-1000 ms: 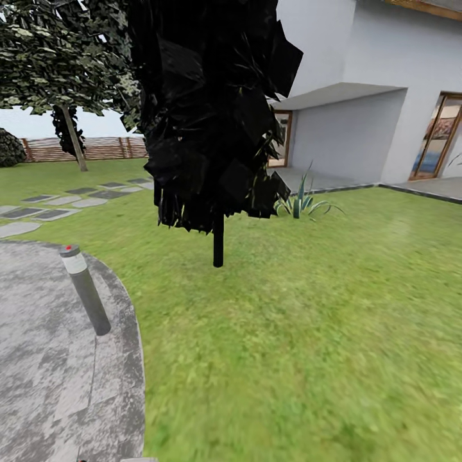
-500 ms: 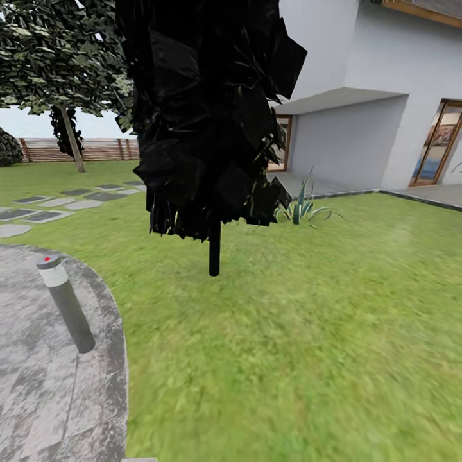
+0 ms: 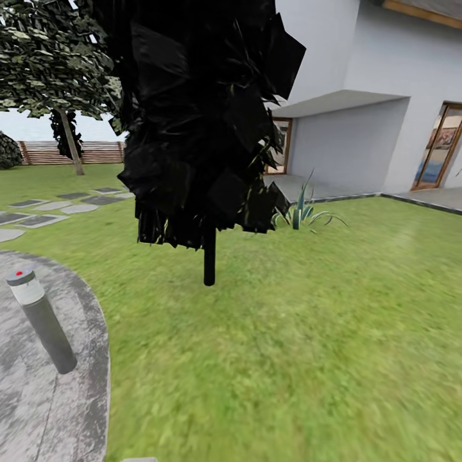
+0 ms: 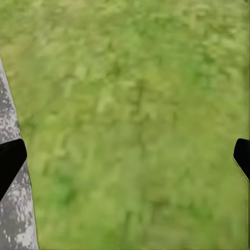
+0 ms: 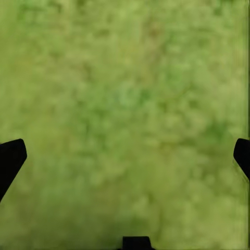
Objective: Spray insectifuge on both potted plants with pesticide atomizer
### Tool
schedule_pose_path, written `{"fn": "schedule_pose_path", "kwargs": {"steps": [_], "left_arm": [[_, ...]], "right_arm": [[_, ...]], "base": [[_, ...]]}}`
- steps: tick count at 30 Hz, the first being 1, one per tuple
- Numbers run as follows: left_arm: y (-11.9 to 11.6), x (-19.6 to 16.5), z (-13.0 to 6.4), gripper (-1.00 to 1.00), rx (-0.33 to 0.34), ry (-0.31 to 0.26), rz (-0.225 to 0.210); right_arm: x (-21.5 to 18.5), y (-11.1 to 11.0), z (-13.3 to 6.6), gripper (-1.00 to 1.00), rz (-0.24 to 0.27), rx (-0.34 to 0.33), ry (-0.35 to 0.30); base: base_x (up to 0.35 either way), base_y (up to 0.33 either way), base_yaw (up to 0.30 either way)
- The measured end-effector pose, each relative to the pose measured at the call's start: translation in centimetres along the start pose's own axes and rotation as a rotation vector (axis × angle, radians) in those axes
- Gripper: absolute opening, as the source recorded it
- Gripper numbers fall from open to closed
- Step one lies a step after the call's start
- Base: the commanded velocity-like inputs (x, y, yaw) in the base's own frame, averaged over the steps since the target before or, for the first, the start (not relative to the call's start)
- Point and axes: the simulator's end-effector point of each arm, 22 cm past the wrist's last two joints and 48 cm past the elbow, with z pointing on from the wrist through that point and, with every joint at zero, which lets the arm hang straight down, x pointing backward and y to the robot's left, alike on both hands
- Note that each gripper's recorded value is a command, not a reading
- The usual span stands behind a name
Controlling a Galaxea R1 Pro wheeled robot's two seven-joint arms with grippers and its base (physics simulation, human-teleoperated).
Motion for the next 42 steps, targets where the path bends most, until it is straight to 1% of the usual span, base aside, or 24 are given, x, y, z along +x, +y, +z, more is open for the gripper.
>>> {"fn": "schedule_pose_path", "kwargs": {"steps": [33,37,42], "left_arm": [[0.01,0.0,0.0,1.0,0.0,0.0,0.0],[0.01,0.0,0.01,1.0,0.0,0.0,0.0],[0.01,0.01,0.02,1.0,0.0,0.0,0.0]], "right_arm": [[-0.01,-0.1,0.0,1.0,-0.001,0.002,0.0],[-0.02,-0.09,0.02,1.0,-0.001,0.002,0.0],[-0.02,-0.12,0.03,1.0,-0.001,0.002,0.0]], "base": [[0.315,-0.18,0.245],[0.19,-0.141,0.256],[0.041,-0.031,0.256]]}}
